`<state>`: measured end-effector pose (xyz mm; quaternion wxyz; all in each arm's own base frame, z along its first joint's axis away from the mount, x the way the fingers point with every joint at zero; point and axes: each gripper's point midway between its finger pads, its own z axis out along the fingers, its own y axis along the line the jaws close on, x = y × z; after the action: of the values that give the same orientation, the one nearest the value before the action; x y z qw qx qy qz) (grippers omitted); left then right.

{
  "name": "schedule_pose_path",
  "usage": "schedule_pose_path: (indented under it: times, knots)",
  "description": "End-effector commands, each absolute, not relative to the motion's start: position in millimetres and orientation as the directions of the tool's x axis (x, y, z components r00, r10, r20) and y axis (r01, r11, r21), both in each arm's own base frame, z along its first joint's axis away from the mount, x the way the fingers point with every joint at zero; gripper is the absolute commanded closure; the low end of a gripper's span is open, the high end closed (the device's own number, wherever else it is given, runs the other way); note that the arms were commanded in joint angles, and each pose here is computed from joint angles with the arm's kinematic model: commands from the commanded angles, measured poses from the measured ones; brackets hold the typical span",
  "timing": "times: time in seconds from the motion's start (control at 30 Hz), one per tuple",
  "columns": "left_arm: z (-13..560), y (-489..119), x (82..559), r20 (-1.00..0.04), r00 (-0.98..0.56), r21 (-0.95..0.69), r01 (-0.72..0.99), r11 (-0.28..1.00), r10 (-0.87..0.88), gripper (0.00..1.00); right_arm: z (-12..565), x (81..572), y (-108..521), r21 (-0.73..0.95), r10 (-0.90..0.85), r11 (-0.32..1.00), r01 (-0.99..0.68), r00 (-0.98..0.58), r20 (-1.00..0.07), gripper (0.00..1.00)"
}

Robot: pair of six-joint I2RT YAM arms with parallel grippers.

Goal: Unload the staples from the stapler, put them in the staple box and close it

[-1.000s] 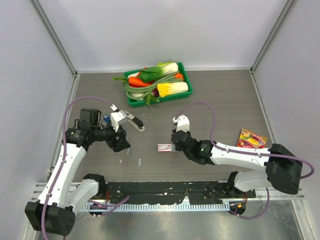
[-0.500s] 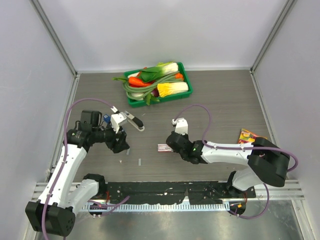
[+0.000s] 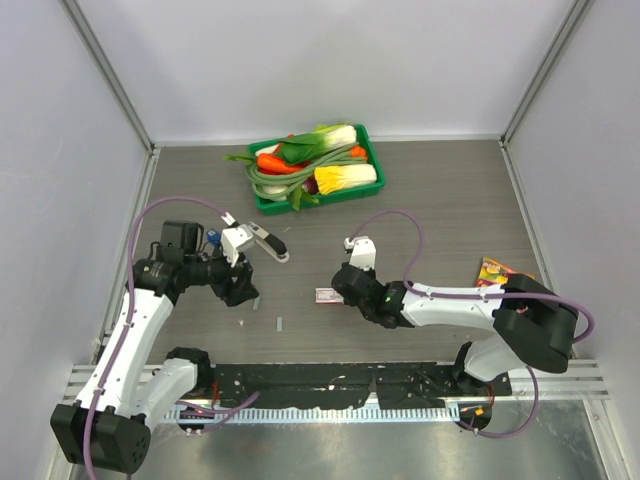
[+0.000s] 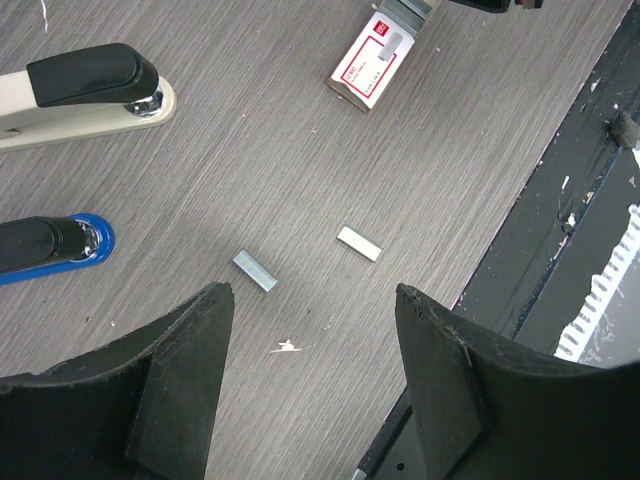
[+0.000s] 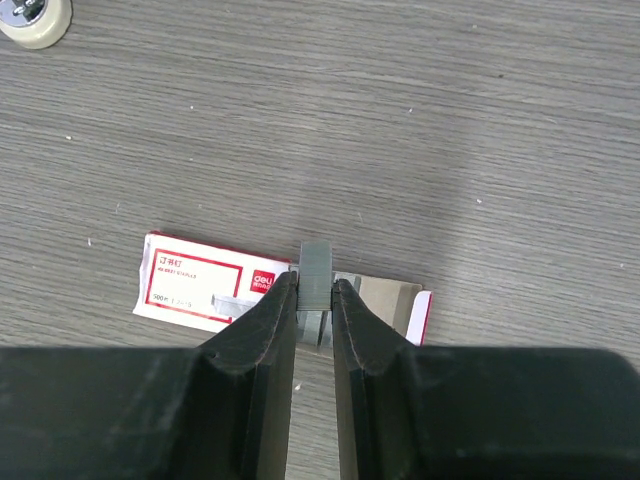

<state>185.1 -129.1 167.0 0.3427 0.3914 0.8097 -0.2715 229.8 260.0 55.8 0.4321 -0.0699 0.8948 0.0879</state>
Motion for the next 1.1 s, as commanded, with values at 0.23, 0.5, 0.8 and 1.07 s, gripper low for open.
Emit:
schedule_pose_path:
  times: [0.23,0.5,0.8,1.07]
  knots:
    - [170,-131,190,-0.785,-0.423,-0.141,0.833,0.535,0.453,0.31,51,228,258,0.086,-0.039,0.981,-0.175,-0.609,-0.792,0.99]
    - [170,-130,190,-0.786,-0.423,-0.141,0.833,0.535,0.452,0.31,48,226,255,0.053,-0.065,0.983,-0.176,-0.604,-0.795,0.99]
    - [170,-130,189,-0.785,-0.422,-0.136,0.832,0.537,0.454,0.31,43,225,253,0.01,-0.102,0.983,-0.182,-0.594,-0.798,0.99]
    - [170,-130,190,-0.785,-0.422,-0.136,0.832,0.537,0.454,0.31,41,224,256,0.002,-0.116,0.981,-0.194,-0.594,-0.796,0.99]
